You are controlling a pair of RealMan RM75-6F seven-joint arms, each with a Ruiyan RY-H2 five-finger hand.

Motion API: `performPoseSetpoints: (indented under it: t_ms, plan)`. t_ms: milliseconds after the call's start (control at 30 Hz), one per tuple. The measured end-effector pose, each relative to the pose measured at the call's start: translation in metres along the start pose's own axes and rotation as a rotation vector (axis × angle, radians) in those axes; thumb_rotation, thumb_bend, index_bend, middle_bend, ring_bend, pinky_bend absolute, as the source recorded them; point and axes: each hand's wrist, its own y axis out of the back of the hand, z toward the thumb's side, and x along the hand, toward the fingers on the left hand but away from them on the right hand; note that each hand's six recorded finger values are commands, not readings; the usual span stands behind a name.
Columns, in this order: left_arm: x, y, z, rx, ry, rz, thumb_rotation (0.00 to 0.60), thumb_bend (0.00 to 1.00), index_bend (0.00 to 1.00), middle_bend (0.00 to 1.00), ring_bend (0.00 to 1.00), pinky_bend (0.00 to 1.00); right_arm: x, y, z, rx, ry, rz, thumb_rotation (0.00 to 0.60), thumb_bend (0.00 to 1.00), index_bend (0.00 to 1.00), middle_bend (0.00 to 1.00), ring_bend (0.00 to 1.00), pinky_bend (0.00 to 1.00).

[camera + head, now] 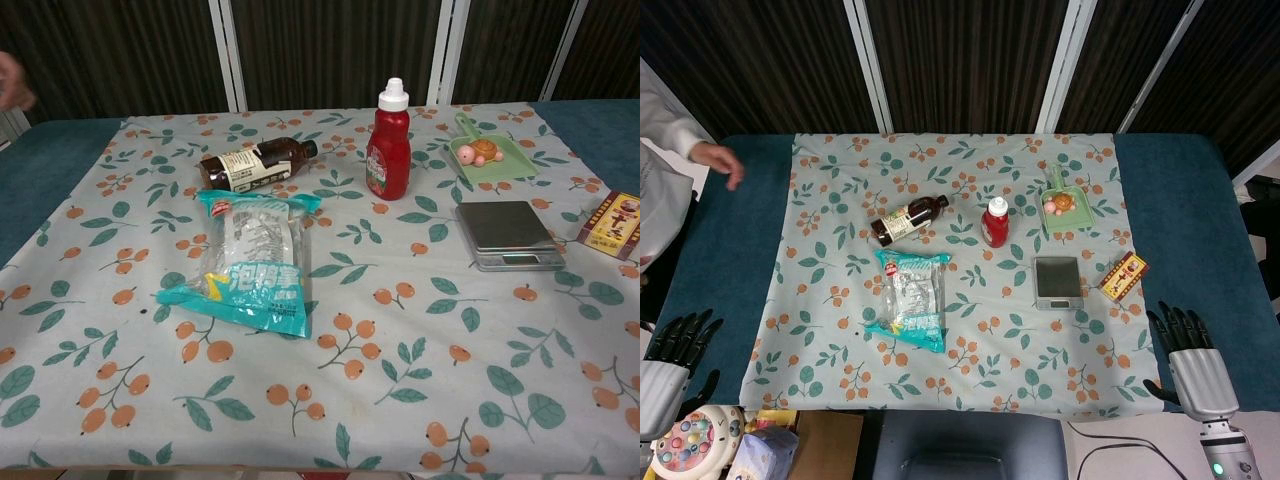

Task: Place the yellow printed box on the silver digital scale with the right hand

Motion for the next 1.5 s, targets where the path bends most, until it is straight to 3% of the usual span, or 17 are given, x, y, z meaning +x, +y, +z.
performPoseSetpoints:
  t_ms: [200,333,433,633,933,1500]
  plan:
    - [0.002,-0.002,-0.001,-0.001,0.003,-0.006,0.6,0.44,0.0,0.0,0.0,0.11,-0.008,-0.001,0.008,0.01,0.05,-0.008,0.6,0.3,0.01,0.0,0.0,0.0]
    - [0.001,-0.002,0.0,-0.007,0.0,-0.01,0.6,0.44,0.0,0.0,0.0,0.11,-0.021,-0.008,0.02,0.028,0.109,0.01,0.6,0.57,0.07,0.0,0.0,0.0]
    - [0.001,-0.003,0.001,-0.012,-0.005,-0.015,0.6,0.44,0.0,0.0,0.0,0.11,-0.036,-0.015,0.033,0.057,0.161,0.05,0.6,0.69,0.12,0.0,0.0,0.0]
    - [0.001,-0.004,0.001,-0.019,-0.013,-0.023,0.6,0.44,0.0,0.0,0.0,0.11,-0.076,-0.032,0.066,0.152,0.258,0.158,0.6,0.71,0.2,0.0,0.0,0.0]
    - [0.0,-0.003,0.001,-0.021,-0.011,-0.018,0.6,0.45,0.0,0.0,0.0,0.11,-0.12,-0.056,0.099,0.244,0.274,0.248,0.6,0.73,0.27,0.0,0.0,0.0]
    - [-0.001,-0.003,0.001,-0.023,-0.013,-0.02,0.6,0.45,0.0,0.0,0.0,0.11,-0.137,-0.083,0.113,0.296,0.265,0.3,0.6,0.73,0.3,0.0,0.0,0.0]
